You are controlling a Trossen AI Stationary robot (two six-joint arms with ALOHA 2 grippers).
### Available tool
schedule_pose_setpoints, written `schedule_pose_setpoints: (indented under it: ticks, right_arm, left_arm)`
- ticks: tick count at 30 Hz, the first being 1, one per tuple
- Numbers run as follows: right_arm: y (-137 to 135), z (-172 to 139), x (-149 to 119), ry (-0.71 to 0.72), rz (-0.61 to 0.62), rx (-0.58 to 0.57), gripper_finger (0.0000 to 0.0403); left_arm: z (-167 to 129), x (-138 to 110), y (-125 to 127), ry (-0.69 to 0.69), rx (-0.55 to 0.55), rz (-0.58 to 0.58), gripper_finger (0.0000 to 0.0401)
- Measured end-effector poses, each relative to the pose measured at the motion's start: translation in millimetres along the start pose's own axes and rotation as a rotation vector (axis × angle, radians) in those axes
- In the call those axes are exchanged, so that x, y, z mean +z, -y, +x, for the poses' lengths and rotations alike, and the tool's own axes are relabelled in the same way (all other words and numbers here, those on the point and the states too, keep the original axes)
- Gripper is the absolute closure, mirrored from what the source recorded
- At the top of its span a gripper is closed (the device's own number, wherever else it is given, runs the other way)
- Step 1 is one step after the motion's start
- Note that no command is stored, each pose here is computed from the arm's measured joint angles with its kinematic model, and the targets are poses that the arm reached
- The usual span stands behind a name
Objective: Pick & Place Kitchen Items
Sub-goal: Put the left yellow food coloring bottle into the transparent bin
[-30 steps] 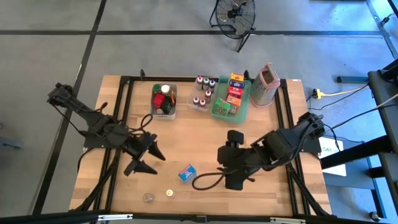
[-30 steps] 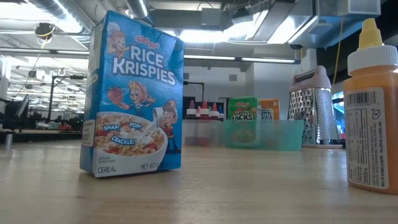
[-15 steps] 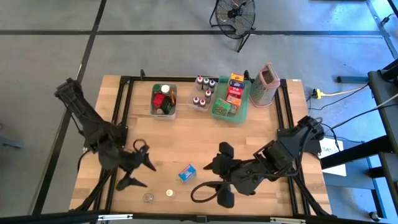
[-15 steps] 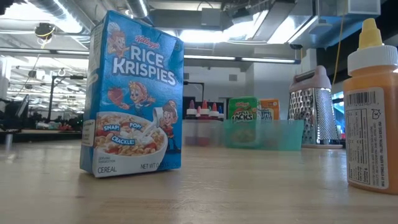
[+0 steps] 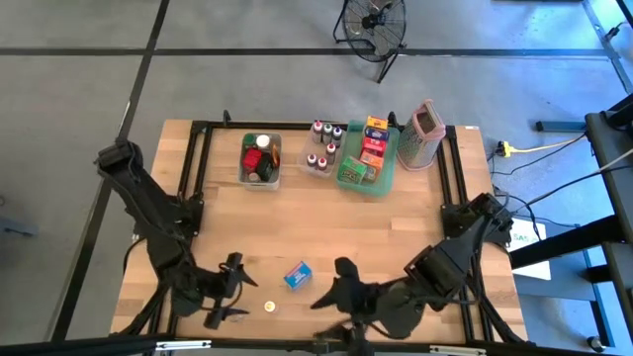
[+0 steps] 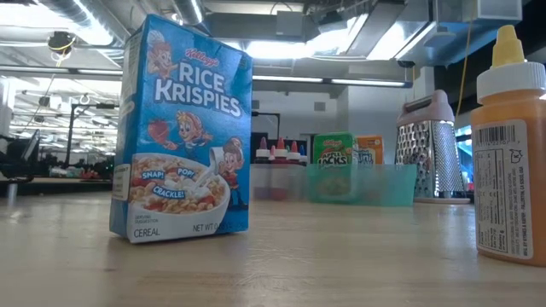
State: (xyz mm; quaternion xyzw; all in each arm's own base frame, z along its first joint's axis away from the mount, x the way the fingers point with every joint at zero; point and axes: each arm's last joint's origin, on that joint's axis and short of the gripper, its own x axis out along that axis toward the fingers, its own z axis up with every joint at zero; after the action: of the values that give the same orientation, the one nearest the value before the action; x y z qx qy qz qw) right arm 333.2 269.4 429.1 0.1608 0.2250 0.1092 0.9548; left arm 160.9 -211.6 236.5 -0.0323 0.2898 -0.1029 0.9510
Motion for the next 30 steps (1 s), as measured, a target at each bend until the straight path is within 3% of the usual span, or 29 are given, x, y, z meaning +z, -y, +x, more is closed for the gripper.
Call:
schedule_pose_setpoints:
  ticks: [6,14,20,30]
  right_arm:
    - [-10.7,-3.1,-5.5,-0.010,-0.077,0.050,0.0162]
    - [-16.6,-5.3,-8.0,-0.005,-0.086,0.068,0.0162]
    - [-17.4,-5.3,-7.5,0.003,-0.073,0.074,0.0162]
    - [-18.3,-5.3,-5.9,0.018,-0.049,0.082,0.0162]
  left_arm:
    - [23.8,-4.1,16.3,0.051,-0.052,-0.178,0.0079]
    - [52.5,-23.0,24.4,0.060,0.026,-0.085,0.0079]
    - [53.6,-23.6,22.0,0.100,0.106,-0.051,0.0079]
    - [59.7,-25.0,15.5,0.065,0.135,0.001,0.0079]
